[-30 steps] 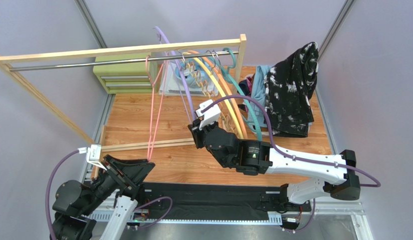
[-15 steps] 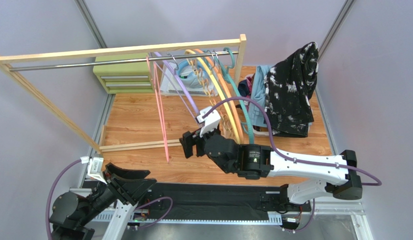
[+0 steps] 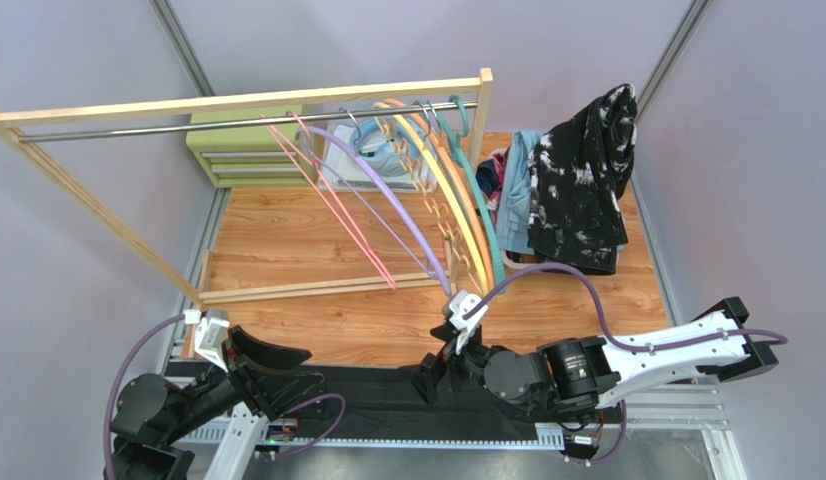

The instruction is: Remove the trousers from the hanger

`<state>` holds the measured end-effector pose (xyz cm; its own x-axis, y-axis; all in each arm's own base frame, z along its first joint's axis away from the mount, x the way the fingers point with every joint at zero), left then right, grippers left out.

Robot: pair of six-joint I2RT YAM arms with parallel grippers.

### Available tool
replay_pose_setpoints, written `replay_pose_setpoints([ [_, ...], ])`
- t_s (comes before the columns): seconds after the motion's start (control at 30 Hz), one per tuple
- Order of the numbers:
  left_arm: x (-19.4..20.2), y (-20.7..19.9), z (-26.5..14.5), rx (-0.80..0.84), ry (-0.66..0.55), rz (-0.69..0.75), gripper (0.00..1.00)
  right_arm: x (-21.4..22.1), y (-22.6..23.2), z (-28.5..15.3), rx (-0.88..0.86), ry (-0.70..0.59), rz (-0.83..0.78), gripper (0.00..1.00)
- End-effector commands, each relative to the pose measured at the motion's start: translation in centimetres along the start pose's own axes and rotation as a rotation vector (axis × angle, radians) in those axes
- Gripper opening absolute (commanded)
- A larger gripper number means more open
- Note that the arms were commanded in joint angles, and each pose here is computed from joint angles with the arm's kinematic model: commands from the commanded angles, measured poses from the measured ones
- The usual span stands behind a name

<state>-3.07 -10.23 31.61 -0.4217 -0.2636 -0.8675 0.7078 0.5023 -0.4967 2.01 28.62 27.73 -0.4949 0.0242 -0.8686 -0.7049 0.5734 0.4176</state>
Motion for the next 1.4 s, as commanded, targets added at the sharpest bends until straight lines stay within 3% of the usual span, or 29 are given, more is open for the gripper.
replay_pose_setpoints([
  [0.0, 1.6, -0.7, -0.7, 0.123, -0.057, 0.107, 0.76, 2.7, -1.4, -1.0, -0.056, -0.005, 0.129, 1.0],
  [0.03, 1.3, -0.6, -0.3, 0.133, -0.068, 0.114, 0.76, 4.6, -2.8, -0.7, -0.047, -0.002, 0.139, 1.0],
  [0.23, 0.6, 1.7, 3.1, 0.184, -0.096, 0.069, 0.76, 6.2, -7.0, -1.9, -0.077, -0.16, 0.349, 1.0],
  [0.27, 1.1, 2.9, 4.2, 0.18, -0.082, 0.04, 0.76, 8.3, -8.6, -1.5, -0.046, -0.148, 0.325, 1.0],
  [0.43, 0.8, 5.1, 7.1, 0.246, -0.148, 0.014, 0.76, 8.5, -11.8, -1.7, -0.008, -0.311, 0.433, 1.0],
  [0.63, 3.7, 10.1, 10.9, 0.322, -0.219, -0.155, 0.76, 11.1, -17.6, -1.7, 0.192, -0.46, 0.561, 1.0],
  [0.7, 4.4, 10.9, 11.3, 0.33, -0.233, -0.197, 0.76, 11.4, -19.2, -2.0, 0.257, -0.533, 0.708, 1.0],
  [0.9, 6.4, 12.5, 11.9, 0.329, -0.218, -0.206, 0.76, 12.9, -22.4, -2.6, 0.408, -0.575, 0.627, 1.0],
  [1.03, 6.9, 12.3, 11.8, 0.34, -0.189, -0.193, 0.76, 14.1, -23.2, -2.8, 0.44, -0.551, 0.712, 1.0],
  [1.37, 6.8, 12.4, 11.9, 0.332, -0.192, -0.198, 0.76, 15.6, -21.7, -2.5, 0.381, -0.455, 0.708, 1.0],
])
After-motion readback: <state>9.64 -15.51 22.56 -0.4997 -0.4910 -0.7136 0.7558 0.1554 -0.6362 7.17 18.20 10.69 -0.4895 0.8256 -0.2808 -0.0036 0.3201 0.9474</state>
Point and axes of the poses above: each gripper's point midway between its finger pads, its own z axis out along the fingers, its own y axis along the line the jaws close on, x = y × z, the point moved 4 cm from there along -z, back along the fingers, and after that the axes turned 9 degrees about z, right-handed, at the moved point
